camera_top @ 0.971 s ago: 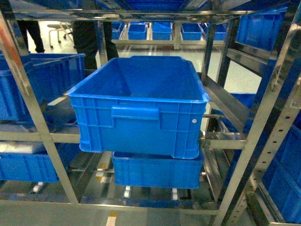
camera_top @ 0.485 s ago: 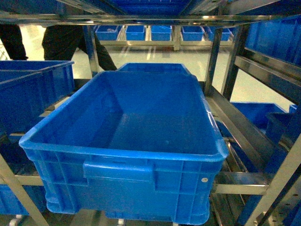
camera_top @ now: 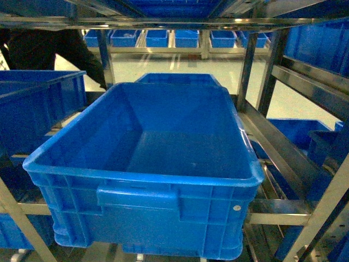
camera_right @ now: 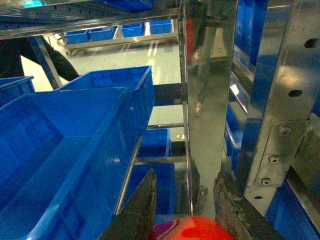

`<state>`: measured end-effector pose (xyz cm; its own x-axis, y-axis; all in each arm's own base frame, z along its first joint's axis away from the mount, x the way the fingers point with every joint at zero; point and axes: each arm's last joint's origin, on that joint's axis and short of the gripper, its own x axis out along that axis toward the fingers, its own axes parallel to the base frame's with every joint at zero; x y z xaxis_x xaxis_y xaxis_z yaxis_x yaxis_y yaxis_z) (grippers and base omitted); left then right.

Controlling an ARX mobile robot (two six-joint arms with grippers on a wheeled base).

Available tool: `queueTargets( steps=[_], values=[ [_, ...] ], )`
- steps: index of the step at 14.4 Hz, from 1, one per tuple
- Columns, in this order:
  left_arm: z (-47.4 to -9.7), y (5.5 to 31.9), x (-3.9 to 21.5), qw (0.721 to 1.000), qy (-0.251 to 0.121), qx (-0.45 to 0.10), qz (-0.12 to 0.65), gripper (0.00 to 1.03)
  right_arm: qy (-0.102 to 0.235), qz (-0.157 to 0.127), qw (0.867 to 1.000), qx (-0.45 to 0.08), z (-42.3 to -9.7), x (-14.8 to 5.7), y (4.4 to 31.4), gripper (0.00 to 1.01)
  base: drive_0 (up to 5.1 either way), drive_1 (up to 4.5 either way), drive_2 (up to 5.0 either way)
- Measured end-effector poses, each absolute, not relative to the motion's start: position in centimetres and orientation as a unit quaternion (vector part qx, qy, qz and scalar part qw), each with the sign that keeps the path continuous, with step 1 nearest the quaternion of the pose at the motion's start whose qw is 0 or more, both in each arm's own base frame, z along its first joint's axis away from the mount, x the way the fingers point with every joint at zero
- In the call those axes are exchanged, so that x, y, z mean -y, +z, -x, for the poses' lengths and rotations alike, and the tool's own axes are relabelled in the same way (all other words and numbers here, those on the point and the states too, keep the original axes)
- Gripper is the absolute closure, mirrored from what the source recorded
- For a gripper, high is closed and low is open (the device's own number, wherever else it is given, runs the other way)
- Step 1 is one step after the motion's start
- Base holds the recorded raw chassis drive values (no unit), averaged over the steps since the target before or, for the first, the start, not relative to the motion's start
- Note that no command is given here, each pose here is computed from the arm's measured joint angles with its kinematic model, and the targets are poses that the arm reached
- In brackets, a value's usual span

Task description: Pick red block from blue box to shelf

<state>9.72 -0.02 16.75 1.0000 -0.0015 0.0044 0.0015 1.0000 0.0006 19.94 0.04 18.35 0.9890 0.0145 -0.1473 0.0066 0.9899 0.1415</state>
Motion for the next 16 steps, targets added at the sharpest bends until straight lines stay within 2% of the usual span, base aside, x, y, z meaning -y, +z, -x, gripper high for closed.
queueTargets(
  steps=[16],
  values=[
    [-9.72, 16.75, 0.02, 1.000, -0.001, 0.002, 0.000, 0.05, 0.002, -0.071, 0.995, -0.074, -19.94, -0.04, 18.35, 0.73, 0.0, 0.00, 0.0]
  ],
)
